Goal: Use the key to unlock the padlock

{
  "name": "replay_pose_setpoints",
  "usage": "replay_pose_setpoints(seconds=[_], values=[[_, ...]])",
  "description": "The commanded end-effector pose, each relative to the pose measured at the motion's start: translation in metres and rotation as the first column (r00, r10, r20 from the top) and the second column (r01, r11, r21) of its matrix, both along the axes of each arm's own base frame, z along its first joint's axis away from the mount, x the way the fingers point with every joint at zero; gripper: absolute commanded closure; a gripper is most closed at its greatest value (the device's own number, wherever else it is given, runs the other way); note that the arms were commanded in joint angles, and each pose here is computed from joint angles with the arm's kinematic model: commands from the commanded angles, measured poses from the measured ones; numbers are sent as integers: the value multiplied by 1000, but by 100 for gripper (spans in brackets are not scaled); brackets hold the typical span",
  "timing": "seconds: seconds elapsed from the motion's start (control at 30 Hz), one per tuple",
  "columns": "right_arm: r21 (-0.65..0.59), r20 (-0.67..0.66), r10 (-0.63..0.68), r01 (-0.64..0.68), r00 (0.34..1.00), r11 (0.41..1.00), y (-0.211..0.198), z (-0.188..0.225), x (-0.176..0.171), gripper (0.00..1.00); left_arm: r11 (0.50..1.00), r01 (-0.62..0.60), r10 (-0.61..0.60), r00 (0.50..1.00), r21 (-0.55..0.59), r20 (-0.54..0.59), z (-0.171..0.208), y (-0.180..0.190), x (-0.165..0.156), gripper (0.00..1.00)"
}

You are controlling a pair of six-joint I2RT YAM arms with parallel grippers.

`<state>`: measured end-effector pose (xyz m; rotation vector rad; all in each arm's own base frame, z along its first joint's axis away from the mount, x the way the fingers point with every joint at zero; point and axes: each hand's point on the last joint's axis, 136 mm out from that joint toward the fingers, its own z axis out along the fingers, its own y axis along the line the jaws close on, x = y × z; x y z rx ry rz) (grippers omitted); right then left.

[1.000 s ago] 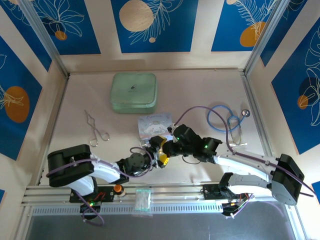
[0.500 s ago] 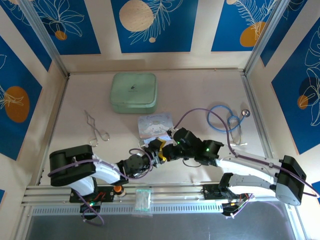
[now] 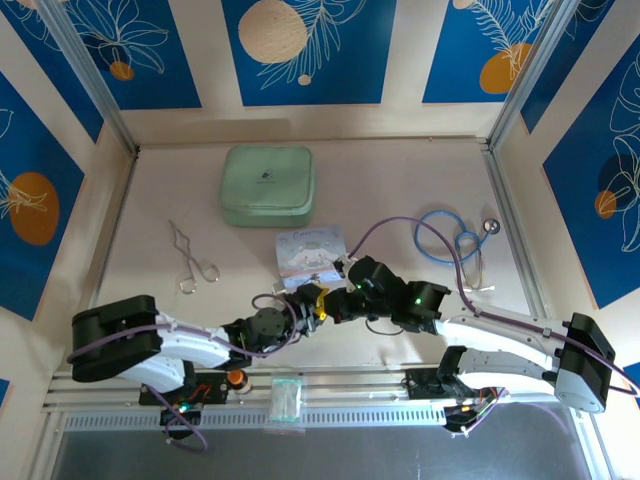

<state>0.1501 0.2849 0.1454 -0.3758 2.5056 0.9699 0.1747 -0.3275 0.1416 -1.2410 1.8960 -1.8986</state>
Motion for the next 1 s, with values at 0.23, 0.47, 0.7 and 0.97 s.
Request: replay_pose_setpoints(seconds=[0.23,0.47,0.7,0.97], values=[[6,25,-46,46,999,999,-10,6,5,100,981,20,-16,1000,192,-23,-24,17,-8,81],[14,5,-36,35,999,999,-7,2,3,100,987,24,-26,1000,158,9,-17,11,-6,90],[12,-2,-33,33,999,999,-8,-4,2,100,995,1,-5,999,104,42,-4,12,-2,77],[40,13,-50,50,999,998,-10,-1,4,100,995,25,-26,999,93,18,-9,10,-6,54]])
